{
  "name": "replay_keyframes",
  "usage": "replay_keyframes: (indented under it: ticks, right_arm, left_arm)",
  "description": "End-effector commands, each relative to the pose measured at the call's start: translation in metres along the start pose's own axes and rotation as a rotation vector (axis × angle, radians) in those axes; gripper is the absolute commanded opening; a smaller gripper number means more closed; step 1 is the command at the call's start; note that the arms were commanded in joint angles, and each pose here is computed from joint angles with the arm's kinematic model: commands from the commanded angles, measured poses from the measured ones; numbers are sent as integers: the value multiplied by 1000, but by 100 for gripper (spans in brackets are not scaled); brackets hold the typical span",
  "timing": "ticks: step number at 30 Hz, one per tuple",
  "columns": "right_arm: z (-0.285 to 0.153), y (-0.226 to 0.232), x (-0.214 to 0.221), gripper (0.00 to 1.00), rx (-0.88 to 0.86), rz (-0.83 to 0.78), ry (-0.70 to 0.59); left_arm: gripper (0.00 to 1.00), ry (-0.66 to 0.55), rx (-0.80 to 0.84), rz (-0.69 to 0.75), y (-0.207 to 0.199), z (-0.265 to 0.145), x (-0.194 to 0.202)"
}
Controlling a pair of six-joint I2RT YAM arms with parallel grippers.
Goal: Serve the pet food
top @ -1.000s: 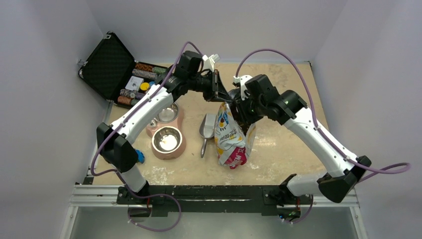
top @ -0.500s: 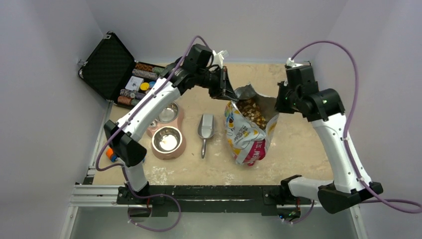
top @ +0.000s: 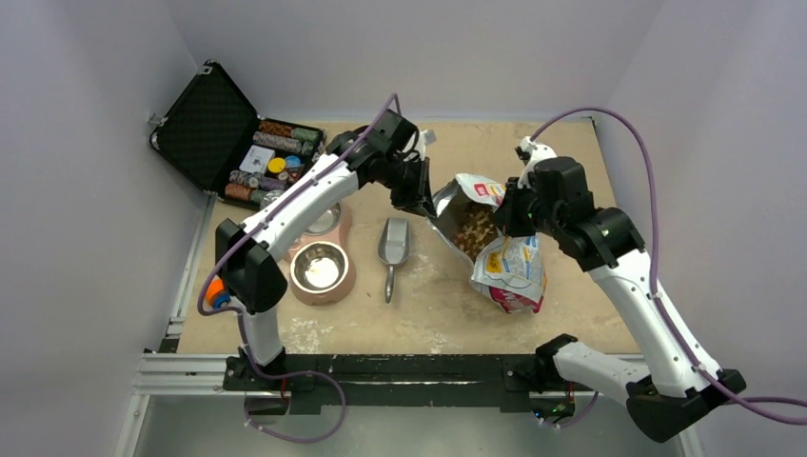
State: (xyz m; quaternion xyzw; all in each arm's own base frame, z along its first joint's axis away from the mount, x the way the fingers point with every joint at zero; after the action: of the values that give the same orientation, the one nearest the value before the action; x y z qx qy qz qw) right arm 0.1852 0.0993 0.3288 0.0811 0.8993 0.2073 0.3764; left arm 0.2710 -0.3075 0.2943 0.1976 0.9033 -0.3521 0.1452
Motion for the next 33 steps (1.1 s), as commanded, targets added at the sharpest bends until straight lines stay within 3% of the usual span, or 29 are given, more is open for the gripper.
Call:
replay_keyframes:
  ticks: [1,2,13,16,19,21,24,31,33]
  right_arm:
    - [-4,25,-3,0,-132,-38,-19]
    - [-4,23,-4,0,-117,-39,-26]
    - [-13,34,-13,0,-153,-20,-16]
    - [-11,33,-11,0,-137,-16,-7]
    - [-6,28,-8,0,-94,-27,13]
    - [-5,24,-6,0,-63,-43,23]
    - [-2,18,-7,5,-10,-72,17]
    - [16,2,-12,35,260,-69,50]
    - [21,2,-11,38,309,-47,88]
  left_arm:
    - [0,-125,-13,85,-11,-46,5]
    - [0,-131,-22,75,-10,-48,7]
    - [42,-134,-71,13,-16,-30,17]
    - [46,-105,-59,18,-19,-18,19]
    - [36,-78,-57,33,-18,-9,20]
    - [17,-67,-57,49,-18,-7,18]
    - [0,-65,-40,78,-25,-12,13]
    - [0,-120,18,106,-44,-31,8]
    - [0,-123,36,102,-47,-32,9]
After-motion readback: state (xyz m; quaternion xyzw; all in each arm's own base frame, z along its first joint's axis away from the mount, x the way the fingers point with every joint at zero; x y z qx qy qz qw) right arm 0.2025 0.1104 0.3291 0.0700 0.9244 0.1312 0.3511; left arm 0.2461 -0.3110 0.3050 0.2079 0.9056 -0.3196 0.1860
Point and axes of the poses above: each gripper's point midway between its finger pads, its own z axis out along the fingers, its own y axis along the line the jaws close on, x = y × z, the point moved 8 cm from there along -z, back along the fingers, and after that the axes turned 12 degrees about z, right-handed, at the moved point
